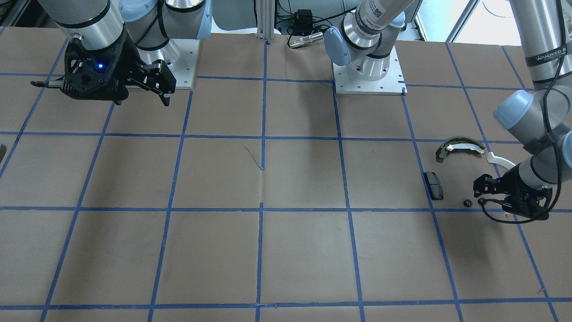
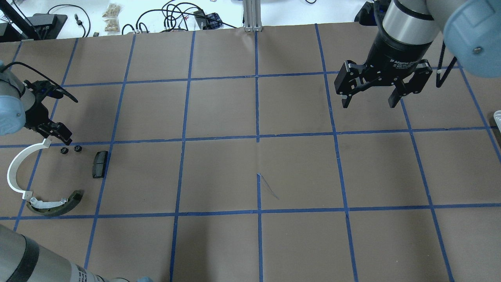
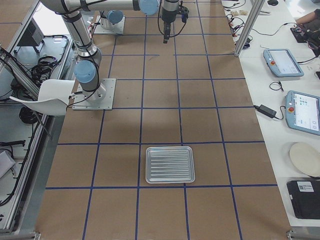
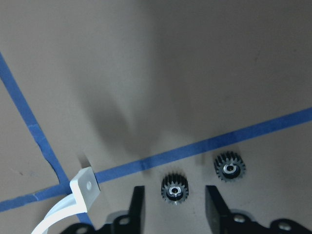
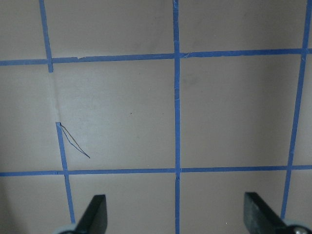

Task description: Place bearing gear from tray to pile

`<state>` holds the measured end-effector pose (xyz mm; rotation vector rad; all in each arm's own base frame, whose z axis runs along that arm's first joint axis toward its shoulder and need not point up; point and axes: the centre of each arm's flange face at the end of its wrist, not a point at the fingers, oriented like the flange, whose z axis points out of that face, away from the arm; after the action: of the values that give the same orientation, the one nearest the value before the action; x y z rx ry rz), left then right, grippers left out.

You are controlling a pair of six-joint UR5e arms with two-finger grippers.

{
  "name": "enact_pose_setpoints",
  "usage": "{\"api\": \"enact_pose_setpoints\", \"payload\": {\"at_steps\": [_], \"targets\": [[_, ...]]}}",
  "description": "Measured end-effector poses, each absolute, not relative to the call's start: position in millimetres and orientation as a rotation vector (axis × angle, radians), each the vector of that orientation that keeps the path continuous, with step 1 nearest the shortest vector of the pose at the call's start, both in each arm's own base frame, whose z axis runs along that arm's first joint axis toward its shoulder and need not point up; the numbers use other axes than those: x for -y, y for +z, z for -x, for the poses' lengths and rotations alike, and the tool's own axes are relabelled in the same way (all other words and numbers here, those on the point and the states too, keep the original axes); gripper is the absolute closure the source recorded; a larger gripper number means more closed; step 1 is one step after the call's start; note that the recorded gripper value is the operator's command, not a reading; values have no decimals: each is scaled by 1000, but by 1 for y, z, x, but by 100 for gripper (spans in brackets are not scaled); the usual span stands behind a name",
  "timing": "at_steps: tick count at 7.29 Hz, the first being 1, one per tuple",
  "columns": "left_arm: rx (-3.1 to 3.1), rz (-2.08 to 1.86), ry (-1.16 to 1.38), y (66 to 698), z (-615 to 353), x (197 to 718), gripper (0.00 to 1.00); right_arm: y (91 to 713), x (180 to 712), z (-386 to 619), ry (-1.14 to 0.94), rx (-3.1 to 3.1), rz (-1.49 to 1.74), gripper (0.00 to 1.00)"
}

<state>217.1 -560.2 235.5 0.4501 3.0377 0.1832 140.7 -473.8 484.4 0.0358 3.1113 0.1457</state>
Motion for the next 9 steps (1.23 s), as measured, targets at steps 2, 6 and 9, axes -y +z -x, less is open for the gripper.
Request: {"api": "enact_pose_setpoints", "payload": {"at_steps": [2, 6, 9], "targets": [[-3079, -334, 166, 296, -158, 554, 0, 486, 475, -140, 122, -3114, -30, 0], [-3103, -19, 136, 457, 41, 547, 0, 489, 480, -140, 68, -3112, -28, 0], [-3124, -34, -26, 521, 155, 519, 0, 487, 481, -139, 75, -3113, -28, 0]]}}
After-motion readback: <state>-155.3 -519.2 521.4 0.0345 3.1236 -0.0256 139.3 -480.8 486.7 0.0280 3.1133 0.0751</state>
